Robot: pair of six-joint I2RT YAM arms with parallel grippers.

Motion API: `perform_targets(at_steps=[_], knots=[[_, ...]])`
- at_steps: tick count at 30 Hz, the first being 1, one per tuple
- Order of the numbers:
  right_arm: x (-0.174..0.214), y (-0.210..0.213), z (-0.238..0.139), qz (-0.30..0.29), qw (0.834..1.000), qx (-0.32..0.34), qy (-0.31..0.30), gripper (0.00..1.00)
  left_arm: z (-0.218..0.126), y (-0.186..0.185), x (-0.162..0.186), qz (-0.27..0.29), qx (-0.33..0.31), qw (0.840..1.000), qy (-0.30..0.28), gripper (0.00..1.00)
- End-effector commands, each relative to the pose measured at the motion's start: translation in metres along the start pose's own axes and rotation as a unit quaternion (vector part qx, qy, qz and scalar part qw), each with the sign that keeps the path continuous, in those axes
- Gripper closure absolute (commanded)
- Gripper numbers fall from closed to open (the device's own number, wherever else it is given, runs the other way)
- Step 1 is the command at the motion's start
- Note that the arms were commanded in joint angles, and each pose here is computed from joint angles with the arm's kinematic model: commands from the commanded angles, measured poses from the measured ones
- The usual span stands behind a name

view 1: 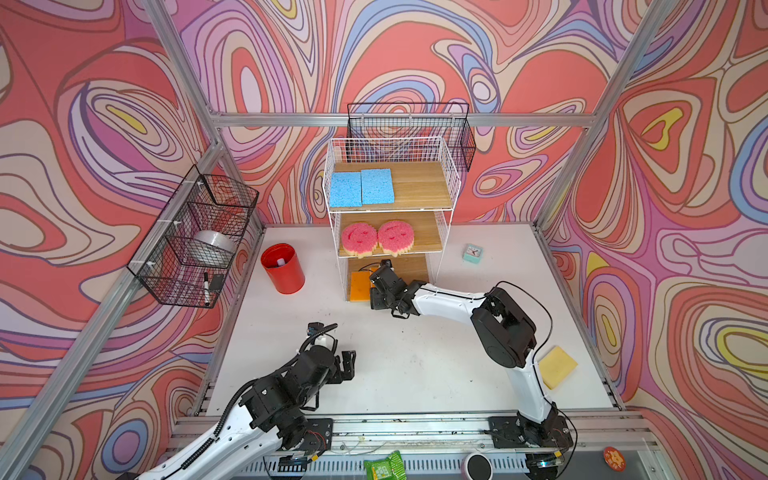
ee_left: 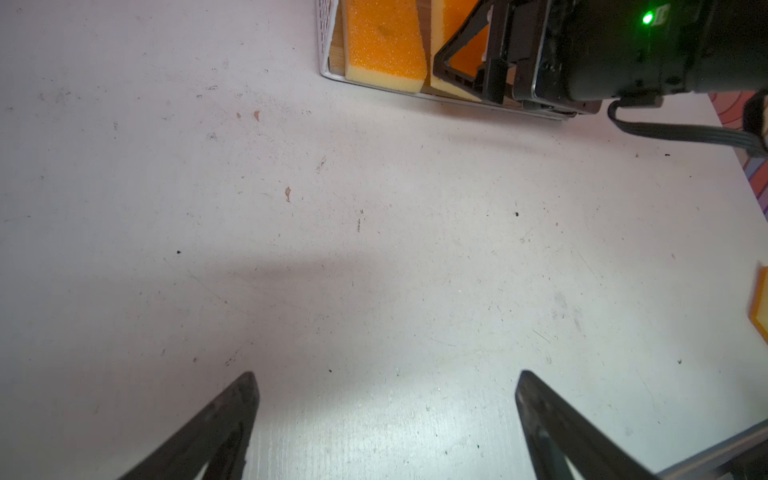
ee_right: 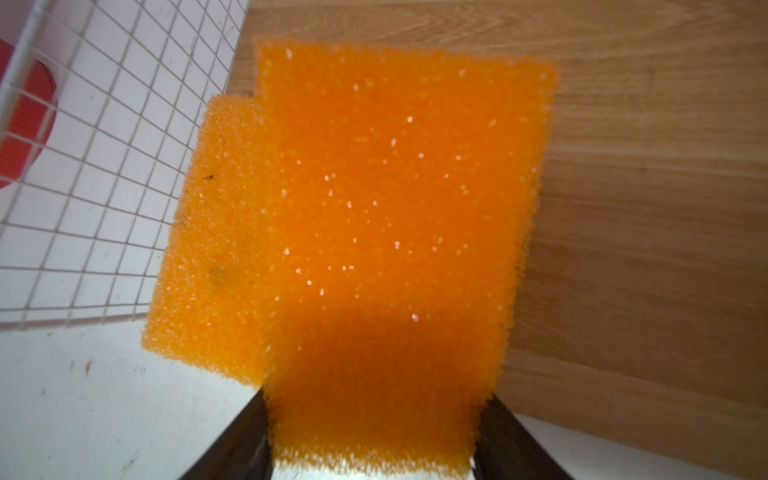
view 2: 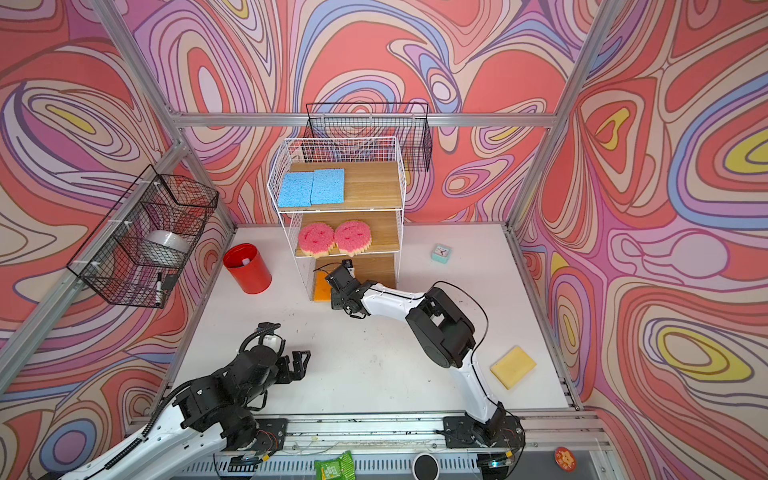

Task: Place and organize the cleaning sponges onto the shelf

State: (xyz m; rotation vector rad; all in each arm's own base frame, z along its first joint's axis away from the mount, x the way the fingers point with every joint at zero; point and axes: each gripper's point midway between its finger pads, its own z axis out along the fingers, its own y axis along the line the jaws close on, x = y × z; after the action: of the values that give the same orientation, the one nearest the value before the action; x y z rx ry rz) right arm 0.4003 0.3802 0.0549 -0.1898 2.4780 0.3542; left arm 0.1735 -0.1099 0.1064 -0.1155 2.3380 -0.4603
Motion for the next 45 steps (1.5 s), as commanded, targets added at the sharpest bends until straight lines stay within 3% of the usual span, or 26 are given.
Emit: perform_targets(at_steps=[1, 7, 14, 22, 30, 39, 45], knots=[[0.002, -0.009, 0.010, 0.004, 1.000, 0.022, 0.006, 0.29, 0.003, 0.005, 0.002, 0.001, -0.009, 1.000, 0.000, 0.02], [0.001, -0.012, 0.015, 0.010, 1.000, 0.024, 0.012, 0.28, 0.003, 0.005, 0.003, 0.004, -0.012, 1.000, 0.003, 0.02], [0.002, -0.010, 0.018, 0.009, 1.000, 0.019, 0.015, 0.16, 0.003, 0.006, 0.003, 0.005, -0.014, 1.000, 0.003, 0.02], [-0.001, -0.010, 0.010, 0.009, 1.000, 0.016, 0.010, 0.14, -0.001, 0.002, -0.001, 0.004, -0.006, 1.000, 0.001, 0.02], [-0.001, -0.017, 0.004, 0.013, 1.000, 0.028, 0.007, 0.27, -0.001, 0.001, -0.001, 0.003, -0.006, 1.000, 0.001, 0.02], [-0.001, -0.030, -0.005, 0.027, 0.998, 0.057, -0.001, 0.28, 0.001, -0.002, -0.002, 0.007, -0.004, 1.000, 0.004, 0.02], [-0.001, -0.020, 0.001, 0.023, 0.999, 0.034, 0.005, 0.28, 0.001, -0.002, -0.002, 0.007, -0.005, 1.000, 0.004, 0.02]])
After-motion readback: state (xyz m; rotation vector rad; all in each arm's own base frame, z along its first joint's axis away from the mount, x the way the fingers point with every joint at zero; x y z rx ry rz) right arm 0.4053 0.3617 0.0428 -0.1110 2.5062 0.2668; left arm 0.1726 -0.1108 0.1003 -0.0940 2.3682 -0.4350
